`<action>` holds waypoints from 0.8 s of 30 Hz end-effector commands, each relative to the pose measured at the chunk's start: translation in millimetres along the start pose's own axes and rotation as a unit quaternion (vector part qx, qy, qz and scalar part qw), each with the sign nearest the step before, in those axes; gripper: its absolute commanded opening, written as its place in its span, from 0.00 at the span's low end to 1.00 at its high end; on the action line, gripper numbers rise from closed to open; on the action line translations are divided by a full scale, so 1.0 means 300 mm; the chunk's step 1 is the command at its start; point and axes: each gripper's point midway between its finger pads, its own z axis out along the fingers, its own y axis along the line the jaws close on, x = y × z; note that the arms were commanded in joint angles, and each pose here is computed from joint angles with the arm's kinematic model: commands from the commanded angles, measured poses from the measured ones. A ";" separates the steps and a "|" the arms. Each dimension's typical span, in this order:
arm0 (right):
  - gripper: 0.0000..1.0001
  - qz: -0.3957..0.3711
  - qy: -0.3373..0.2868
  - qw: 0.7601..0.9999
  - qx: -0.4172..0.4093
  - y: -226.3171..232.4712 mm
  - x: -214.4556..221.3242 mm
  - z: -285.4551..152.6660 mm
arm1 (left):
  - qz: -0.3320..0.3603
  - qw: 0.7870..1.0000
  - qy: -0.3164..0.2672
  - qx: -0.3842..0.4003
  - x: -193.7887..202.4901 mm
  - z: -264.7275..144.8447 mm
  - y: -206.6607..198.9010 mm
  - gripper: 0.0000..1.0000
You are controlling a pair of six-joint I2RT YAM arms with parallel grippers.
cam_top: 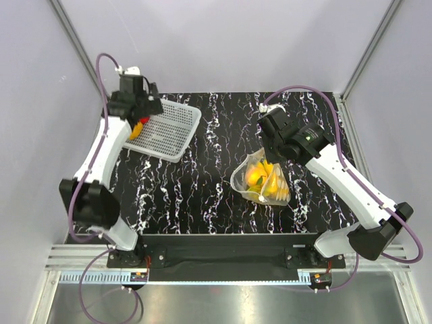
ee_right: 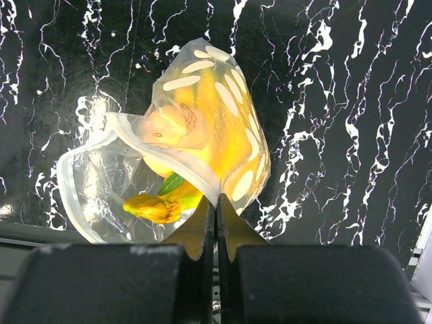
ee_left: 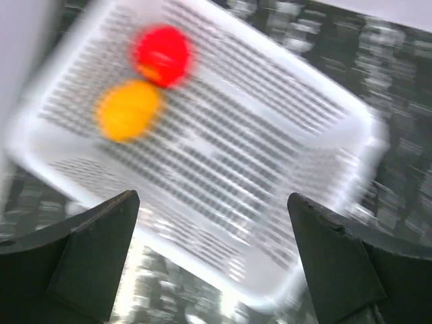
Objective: Place the food in the zip-top bag and seal the zipper
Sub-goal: Pick up the fake fruit from the bin.
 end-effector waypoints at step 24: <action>0.00 -0.016 -0.027 0.999 -0.037 0.034 -0.059 -0.039 | 0.271 0.928 0.200 -0.157 0.126 0.569 0.402 0.98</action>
